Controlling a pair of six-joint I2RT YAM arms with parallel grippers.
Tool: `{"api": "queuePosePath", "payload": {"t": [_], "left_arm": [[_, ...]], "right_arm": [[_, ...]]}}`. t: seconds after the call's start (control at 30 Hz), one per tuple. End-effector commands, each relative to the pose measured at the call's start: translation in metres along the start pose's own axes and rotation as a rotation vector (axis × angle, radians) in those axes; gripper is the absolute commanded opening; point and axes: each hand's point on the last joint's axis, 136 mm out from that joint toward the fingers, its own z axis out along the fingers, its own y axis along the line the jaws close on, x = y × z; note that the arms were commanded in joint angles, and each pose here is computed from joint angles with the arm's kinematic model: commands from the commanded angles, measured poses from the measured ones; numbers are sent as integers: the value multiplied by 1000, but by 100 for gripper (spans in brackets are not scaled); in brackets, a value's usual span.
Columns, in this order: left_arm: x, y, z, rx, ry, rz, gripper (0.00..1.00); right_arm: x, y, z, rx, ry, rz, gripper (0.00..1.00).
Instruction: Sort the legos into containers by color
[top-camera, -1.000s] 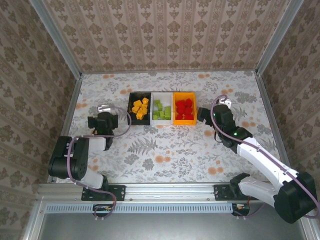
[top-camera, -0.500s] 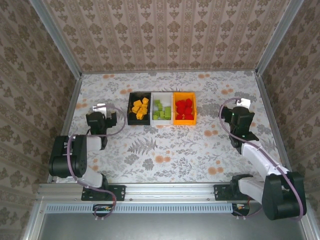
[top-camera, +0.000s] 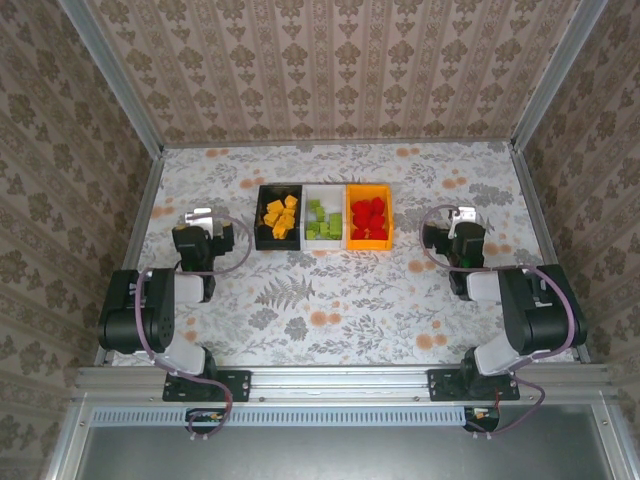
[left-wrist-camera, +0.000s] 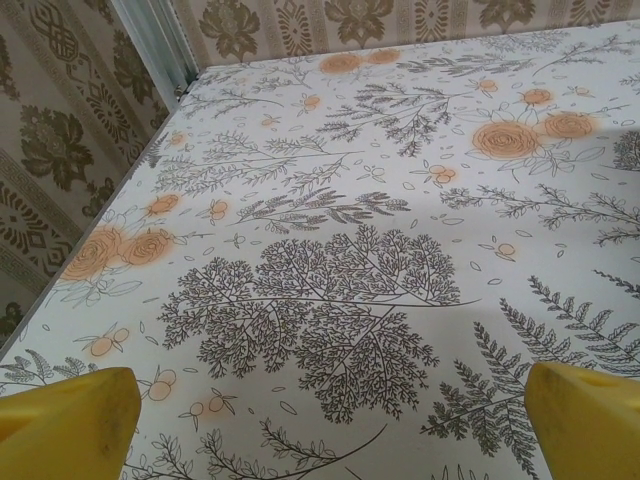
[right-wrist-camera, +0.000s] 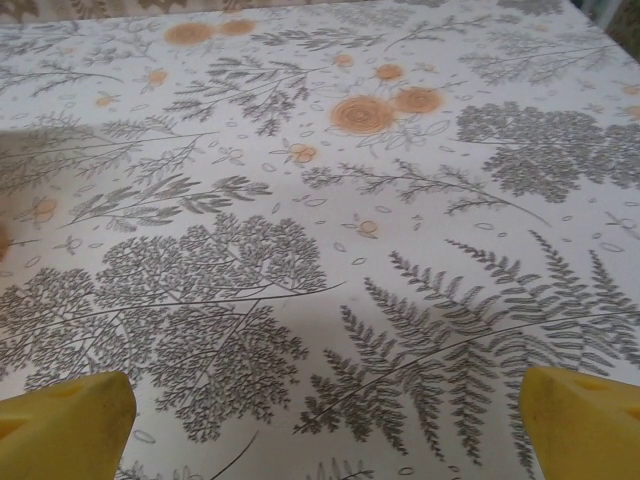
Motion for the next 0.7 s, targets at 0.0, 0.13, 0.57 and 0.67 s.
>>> {"api": "queuePosePath", "payload": {"t": [0.0,0.13,0.57,0.67], "left_arm": [[-4,1,-1,-7,-25,-21,100],[-4,0,-1,-7,-23,-21,100],[-4,0,-1,-5,-23,-20,100],[-4,-1,-1,-6,-22,-16,100]], "right_arm": [[-23,11,-1,-56,-90,-18,100],[-23,11,-2,-55,-95,-19,100],[-23,11,-2,-57,-95,-19,100],[-23,11,-2,-56,-95,-18,100]]}}
